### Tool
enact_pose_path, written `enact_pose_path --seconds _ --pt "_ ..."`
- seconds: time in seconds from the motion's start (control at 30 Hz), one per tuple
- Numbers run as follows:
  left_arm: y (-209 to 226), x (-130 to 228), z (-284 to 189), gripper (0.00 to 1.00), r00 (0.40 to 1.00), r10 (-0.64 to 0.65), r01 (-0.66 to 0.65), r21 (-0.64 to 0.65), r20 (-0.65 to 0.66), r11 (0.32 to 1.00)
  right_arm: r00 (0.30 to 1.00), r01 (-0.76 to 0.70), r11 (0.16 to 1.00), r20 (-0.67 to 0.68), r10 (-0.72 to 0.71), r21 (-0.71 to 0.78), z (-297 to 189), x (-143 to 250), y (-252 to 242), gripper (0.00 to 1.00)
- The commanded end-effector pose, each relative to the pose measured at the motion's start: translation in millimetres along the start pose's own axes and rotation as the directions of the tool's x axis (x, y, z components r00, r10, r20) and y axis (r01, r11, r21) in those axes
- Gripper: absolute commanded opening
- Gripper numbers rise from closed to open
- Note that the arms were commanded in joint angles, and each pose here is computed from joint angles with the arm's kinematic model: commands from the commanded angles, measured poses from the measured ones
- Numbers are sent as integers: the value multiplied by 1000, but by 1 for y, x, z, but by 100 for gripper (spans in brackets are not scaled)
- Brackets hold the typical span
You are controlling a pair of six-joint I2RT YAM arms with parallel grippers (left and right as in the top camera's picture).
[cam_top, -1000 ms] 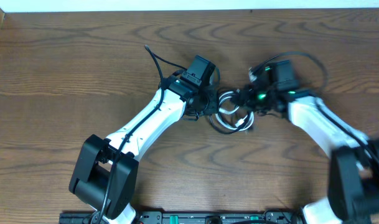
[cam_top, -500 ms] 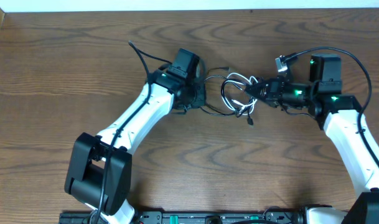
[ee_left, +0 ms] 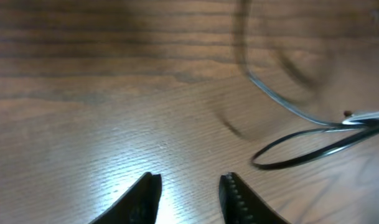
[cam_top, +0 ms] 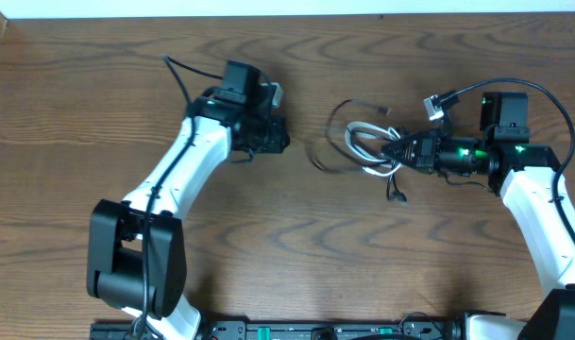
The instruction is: Untangle cables
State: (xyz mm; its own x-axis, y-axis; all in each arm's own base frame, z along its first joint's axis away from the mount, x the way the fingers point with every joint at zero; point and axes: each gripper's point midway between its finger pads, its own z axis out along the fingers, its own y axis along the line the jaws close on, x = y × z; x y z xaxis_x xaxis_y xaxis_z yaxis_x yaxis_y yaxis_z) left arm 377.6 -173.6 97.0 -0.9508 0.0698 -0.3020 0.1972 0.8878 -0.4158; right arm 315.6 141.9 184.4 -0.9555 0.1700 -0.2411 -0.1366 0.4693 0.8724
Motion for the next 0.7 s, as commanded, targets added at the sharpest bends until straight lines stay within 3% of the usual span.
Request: enact_pose_path --seconds 0.0,0.13,0.43,0.67 --pt "-18 -1 -9 45 990 137 -138 173 15 975 986 167 986 -15 -168 -19 -2 5 4 1" --pt "-54 6 -17 63 968 248 -247 364 46 898 983 178 984 -48 -178 -21 0 15 4 1" --pt "-126 14 -10 71 901 409 -426 475 144 770 985 156 986 -71 -160 -57 1 23 10 1" --pt "-164 9 -20 85 844 464 -530 553 269 643 984 153 982 -73 -161 -108 1 24 18 1"
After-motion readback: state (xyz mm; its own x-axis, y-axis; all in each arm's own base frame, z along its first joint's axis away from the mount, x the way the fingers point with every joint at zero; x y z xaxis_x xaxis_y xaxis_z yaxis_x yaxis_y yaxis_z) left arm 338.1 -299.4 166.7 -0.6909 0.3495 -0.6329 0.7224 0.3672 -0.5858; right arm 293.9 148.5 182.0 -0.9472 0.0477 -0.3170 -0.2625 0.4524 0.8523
